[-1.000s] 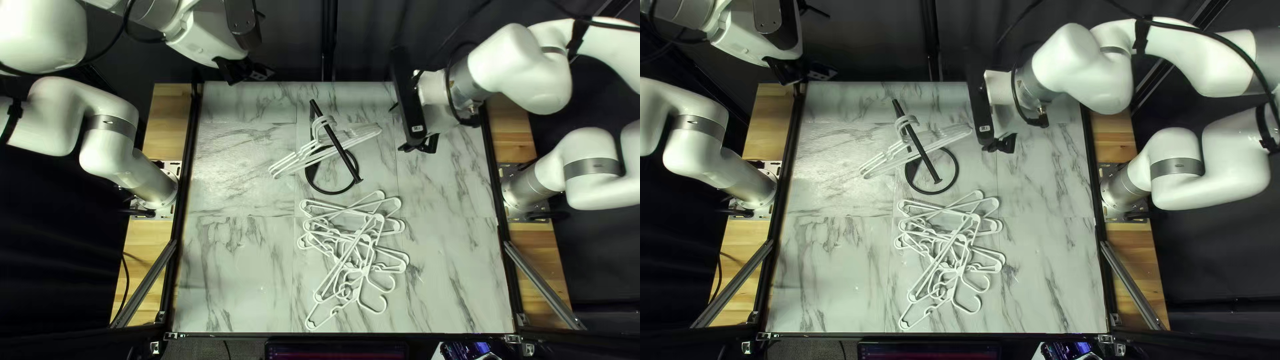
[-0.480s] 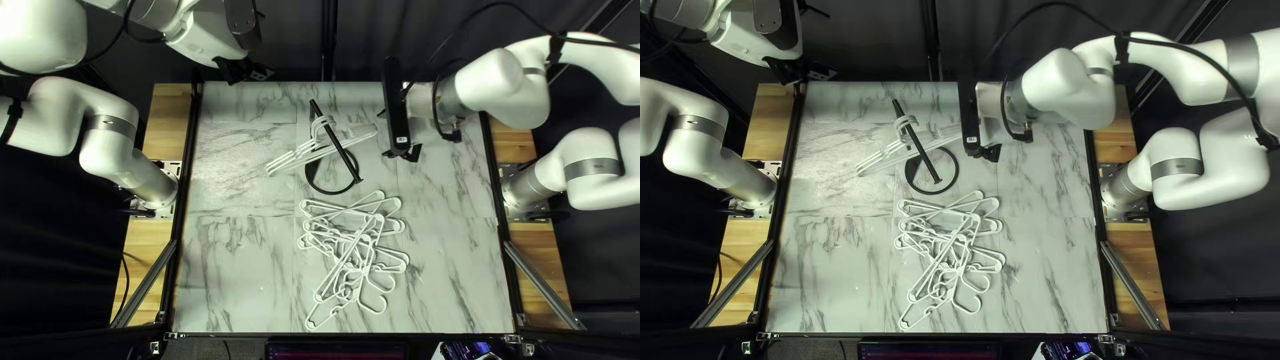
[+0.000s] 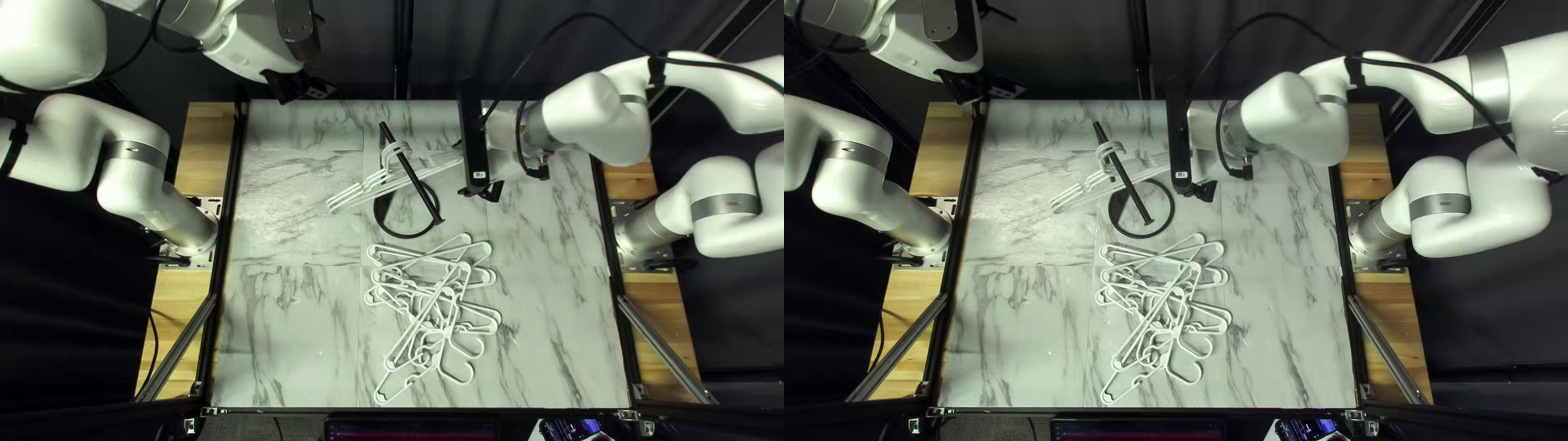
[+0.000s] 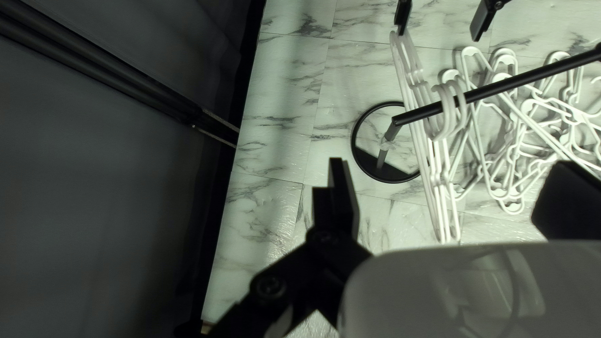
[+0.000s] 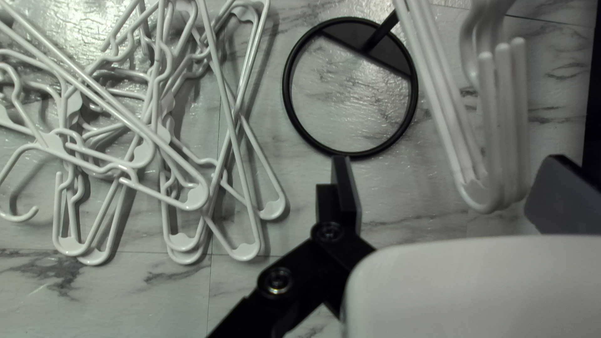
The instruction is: Remove hangers from rack and place onto table
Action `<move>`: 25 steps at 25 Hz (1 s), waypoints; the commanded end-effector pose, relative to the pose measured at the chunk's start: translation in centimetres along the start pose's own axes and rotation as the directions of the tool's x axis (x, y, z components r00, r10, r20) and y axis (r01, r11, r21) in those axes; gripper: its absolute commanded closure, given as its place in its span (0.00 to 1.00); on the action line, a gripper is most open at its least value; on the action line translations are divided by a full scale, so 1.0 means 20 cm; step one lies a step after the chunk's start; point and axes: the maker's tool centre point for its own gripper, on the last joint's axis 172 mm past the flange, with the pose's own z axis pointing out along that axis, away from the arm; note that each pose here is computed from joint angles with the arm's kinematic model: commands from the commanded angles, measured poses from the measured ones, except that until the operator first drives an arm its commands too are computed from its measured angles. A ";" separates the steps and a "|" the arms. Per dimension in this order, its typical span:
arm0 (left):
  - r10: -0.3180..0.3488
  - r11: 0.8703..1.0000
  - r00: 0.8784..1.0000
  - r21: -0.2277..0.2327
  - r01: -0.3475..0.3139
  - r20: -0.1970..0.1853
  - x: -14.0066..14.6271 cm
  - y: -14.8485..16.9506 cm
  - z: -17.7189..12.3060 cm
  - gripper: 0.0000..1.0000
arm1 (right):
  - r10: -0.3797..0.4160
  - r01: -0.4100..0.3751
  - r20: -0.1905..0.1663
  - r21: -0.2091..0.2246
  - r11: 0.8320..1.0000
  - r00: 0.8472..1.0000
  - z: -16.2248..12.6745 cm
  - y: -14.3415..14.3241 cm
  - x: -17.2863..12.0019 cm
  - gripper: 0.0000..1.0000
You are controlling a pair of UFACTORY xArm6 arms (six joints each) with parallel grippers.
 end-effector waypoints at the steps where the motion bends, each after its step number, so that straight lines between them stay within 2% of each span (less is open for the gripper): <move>1: 0.000 1.000 1.000 0.000 0.000 0.000 0.00 0.00 0.00 0.00 | 0.003 -0.003 -0.003 0.009 1.000 1.000 0.03 0.00 -0.01 0.00; 25: 0.000 1.000 1.000 0.000 0.000 0.000 0.00 0.00 0.00 0.00 | 0.000 0.000 -0.011 0.006 1.000 1.000 0.00 -0.07 0.00 0.00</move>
